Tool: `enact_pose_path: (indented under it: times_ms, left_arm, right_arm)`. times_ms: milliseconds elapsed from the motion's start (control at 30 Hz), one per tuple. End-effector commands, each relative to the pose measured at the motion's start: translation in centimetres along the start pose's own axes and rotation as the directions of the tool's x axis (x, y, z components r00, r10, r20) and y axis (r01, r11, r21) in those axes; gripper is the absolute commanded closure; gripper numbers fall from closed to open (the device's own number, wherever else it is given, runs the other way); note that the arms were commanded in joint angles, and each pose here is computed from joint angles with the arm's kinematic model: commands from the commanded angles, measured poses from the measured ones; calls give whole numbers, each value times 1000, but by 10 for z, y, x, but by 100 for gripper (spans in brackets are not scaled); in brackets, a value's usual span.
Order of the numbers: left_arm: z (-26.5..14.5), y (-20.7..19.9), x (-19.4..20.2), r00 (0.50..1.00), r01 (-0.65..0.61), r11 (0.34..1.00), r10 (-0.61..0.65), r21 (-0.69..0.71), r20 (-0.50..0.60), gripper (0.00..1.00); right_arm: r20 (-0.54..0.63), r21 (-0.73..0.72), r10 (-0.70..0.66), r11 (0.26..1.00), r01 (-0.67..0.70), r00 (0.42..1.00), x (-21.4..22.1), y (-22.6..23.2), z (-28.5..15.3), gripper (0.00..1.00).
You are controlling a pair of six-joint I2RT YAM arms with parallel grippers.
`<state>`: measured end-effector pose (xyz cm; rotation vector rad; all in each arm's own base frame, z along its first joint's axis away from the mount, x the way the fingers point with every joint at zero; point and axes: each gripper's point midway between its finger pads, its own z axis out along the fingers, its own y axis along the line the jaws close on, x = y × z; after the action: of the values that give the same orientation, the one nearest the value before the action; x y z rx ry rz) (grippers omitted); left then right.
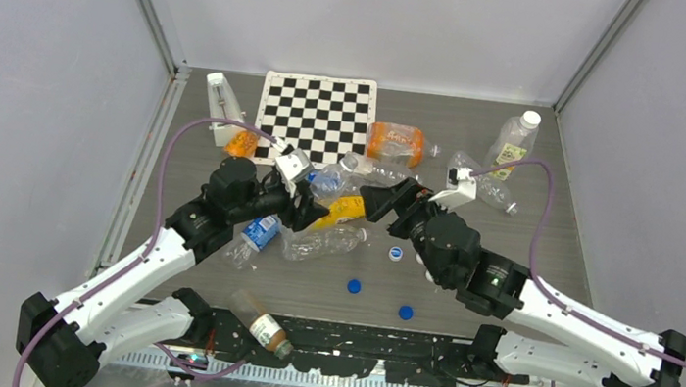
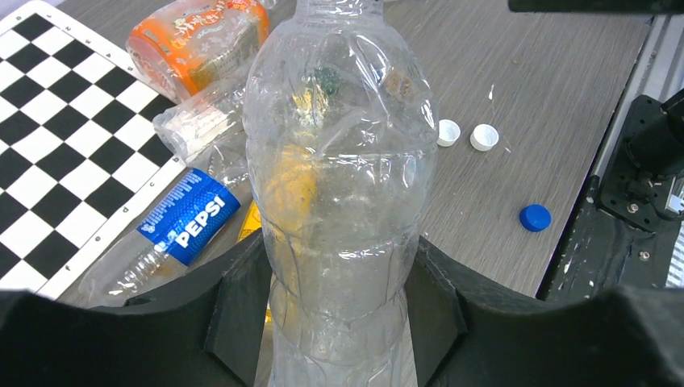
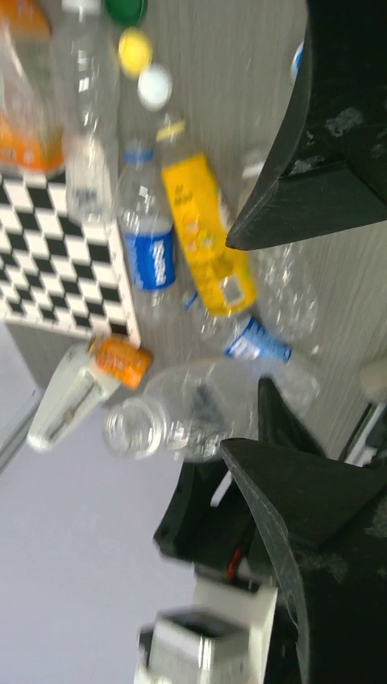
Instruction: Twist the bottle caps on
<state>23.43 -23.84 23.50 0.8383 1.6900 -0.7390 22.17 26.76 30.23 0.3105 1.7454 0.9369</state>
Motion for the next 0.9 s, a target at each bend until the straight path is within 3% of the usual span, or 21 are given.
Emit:
enact_pose_path:
  times_ms: [0,167,333,500,867]
  left_arm:
    - [-1,-5,-10,996,-76,996,74,42,42,100]
    - [-4,-13,-6,992,-122,988,119,93,30,100]
    - [-6,-22,-8,987,-158,977,152,146,47,100]
    - [-6,-30,-4,982,-187,963,180,195,57,100]
    - [-21,-39,6,963,-269,935,261,233,64,100]
  right_arm:
    - [-93,233,-196,949,213,976,-14,-58,-27,8]
    - [-337,403,-191,855,325,922,-8,-115,-44,10]
    - [-525,432,-128,812,393,841,24,-150,-45,11]
    - [-638,455,-74,767,452,767,49,-182,-40,14]
    - [-772,391,-46,752,530,634,98,-208,-13,27]
